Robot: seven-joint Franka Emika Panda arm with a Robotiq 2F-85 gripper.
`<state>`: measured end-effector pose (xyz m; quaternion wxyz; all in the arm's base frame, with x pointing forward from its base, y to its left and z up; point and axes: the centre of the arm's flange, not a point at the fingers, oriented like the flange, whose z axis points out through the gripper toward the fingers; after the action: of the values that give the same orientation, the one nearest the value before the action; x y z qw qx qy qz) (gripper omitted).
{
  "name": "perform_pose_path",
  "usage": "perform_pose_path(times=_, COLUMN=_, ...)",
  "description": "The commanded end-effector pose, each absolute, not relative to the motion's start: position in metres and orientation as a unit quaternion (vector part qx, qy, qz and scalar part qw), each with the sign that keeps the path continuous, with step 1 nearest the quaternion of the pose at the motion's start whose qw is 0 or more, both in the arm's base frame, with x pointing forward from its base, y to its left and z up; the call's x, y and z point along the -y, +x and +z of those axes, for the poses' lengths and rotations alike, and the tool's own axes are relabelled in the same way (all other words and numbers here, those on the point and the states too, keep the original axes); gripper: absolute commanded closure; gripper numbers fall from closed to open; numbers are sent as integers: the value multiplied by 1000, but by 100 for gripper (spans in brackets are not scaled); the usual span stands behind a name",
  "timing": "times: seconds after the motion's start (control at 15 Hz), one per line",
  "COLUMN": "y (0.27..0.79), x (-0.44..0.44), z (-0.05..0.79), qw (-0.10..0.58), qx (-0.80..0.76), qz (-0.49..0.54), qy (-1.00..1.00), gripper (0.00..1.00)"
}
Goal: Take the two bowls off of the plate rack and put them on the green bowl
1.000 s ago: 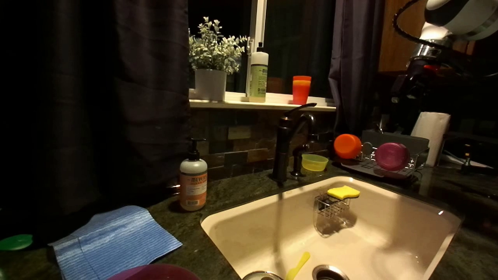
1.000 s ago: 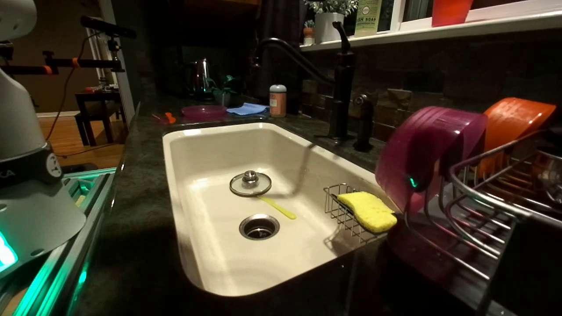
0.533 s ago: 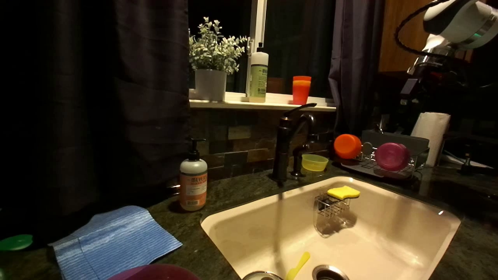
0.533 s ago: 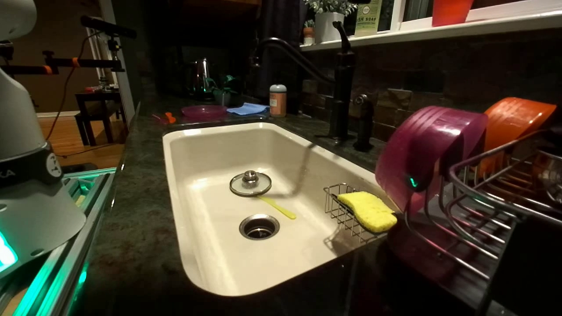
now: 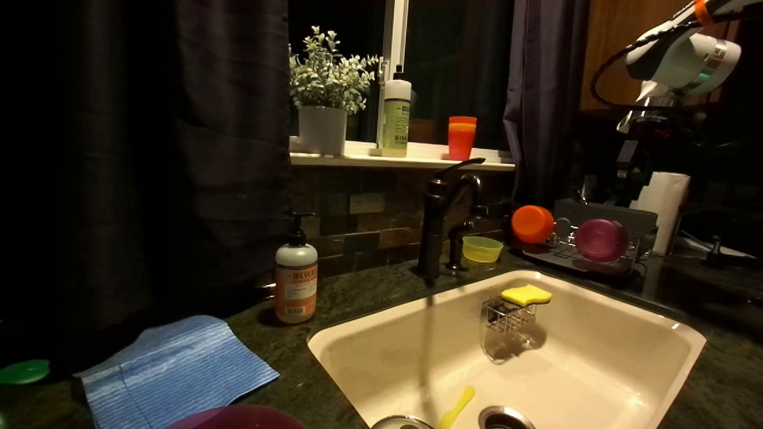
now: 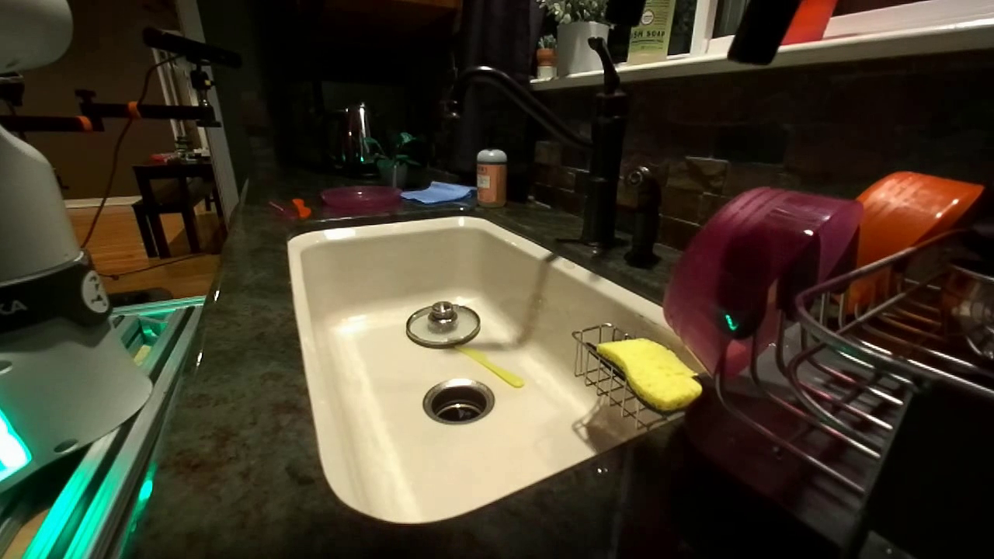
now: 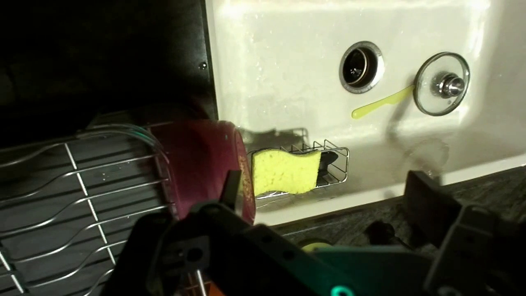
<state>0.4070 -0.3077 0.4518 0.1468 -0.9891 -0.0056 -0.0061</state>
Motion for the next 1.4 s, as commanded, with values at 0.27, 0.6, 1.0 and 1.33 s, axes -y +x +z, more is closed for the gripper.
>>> perform_pose_path(times=0.27, y=405, x=323, z=442, qw=165, qx=26, qz=-10, qy=-986, gripper=0)
perform_pose_path(times=0.6, y=389, x=355, z=433, qw=196, qx=71, qz=-38, qy=-977, gripper=0)
perform_pose_path(times=1.0, y=393, x=380, z=423, qw=255, qx=74, qz=-88, qy=-960, gripper=0)
perform_pose_path(times=1.33, y=418, x=385, z=416, qw=237, qx=76, qz=-86, qy=-965, gripper=0)
